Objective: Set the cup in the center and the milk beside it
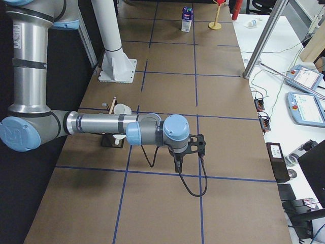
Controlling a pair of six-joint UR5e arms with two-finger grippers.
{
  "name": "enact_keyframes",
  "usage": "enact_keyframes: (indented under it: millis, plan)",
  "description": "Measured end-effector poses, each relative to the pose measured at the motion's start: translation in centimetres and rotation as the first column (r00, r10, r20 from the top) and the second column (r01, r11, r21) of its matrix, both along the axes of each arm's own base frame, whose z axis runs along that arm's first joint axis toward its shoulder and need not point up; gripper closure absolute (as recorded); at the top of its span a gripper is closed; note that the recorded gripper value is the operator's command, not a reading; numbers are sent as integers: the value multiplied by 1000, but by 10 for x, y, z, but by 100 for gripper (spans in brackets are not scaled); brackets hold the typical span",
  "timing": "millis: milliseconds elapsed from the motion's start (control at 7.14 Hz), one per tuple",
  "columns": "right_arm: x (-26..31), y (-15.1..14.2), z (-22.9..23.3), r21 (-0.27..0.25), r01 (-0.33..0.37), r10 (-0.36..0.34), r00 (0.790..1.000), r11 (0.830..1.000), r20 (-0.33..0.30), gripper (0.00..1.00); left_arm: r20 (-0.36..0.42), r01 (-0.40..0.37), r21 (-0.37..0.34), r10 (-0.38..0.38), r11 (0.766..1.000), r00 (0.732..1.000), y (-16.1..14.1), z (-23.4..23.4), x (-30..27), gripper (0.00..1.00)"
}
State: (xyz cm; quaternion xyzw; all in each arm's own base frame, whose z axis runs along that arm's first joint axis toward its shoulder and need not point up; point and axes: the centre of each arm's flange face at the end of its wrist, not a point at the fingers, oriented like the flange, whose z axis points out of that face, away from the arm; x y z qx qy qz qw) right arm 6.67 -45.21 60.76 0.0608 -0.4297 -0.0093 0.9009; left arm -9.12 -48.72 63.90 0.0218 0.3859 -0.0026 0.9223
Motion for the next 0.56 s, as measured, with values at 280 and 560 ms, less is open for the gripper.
enact_keyframes:
  millis: [280,560]
  plan:
    - [-59,-11,-39,-32,-3,4,1000,999,31,0,0,0,-1,0,1000,1000,1,0,0,0]
    - [-122,-14,-48,-115,-18,23,999,993,44,0,-1,0,-1,0,1000,1000,1,1,0,0]
